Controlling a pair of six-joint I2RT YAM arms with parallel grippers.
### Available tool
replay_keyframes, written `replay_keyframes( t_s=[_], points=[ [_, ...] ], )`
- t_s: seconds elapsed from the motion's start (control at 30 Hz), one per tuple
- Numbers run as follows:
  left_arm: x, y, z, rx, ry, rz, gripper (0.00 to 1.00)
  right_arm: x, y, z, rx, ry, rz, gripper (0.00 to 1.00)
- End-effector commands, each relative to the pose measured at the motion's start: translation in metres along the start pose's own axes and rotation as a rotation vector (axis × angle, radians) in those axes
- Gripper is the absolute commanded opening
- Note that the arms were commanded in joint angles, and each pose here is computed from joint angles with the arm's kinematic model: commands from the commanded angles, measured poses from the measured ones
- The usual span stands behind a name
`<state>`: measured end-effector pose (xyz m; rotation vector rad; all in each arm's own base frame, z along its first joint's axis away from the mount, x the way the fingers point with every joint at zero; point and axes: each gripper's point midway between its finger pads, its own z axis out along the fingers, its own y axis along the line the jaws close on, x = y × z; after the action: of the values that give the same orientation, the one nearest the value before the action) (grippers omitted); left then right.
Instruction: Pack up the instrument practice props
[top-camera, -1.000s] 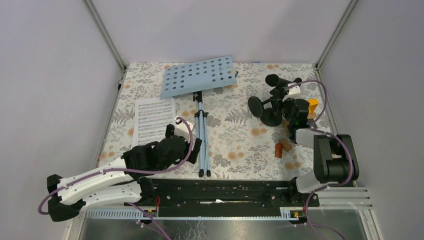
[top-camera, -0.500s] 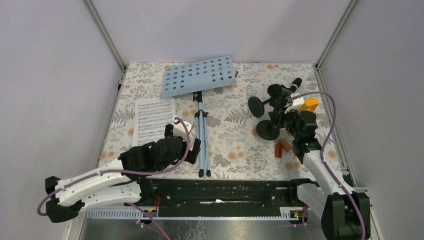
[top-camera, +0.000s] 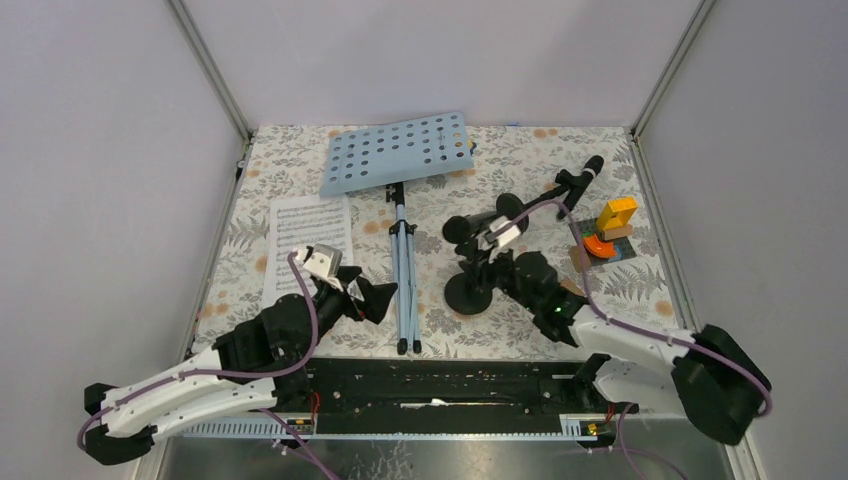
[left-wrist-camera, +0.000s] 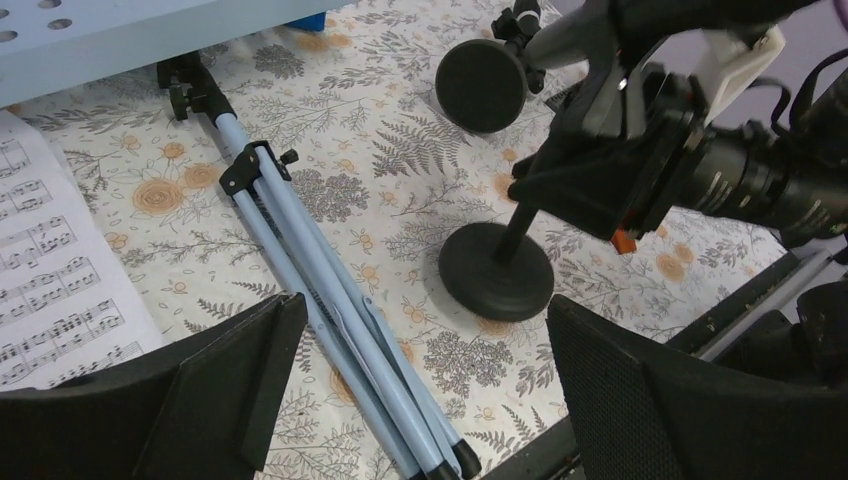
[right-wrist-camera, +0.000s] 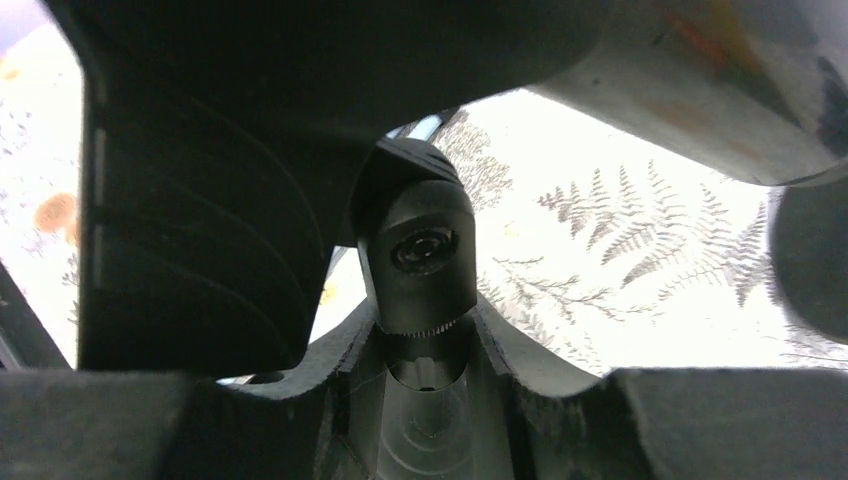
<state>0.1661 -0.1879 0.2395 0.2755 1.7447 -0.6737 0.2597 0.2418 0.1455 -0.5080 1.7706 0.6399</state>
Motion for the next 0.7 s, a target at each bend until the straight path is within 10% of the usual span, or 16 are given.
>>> replay_keyframes(
  t_s=[0.0, 0.4, 0.67],
  points=[
    [-0.019, -0.002, 0.004, 0.022, -0.154, -0.076, 0.99, -0.069, 0.007, 0.018, 0.127, -0.276, -0.015, 0.0],
    [-0.002, -0.024, 0.034, 0.094, -0.159, 0.026, 0.99, -0.062, 0.005, 0.034, 0.523, -0.428, 0.014, 0.07],
    [0.005, -0.016, 0.034, 0.081, -0.203, 0.005, 0.99, -0.038, 0.002, 0.034, 0.53, -0.367, 0.054, 0.63]
  ],
)
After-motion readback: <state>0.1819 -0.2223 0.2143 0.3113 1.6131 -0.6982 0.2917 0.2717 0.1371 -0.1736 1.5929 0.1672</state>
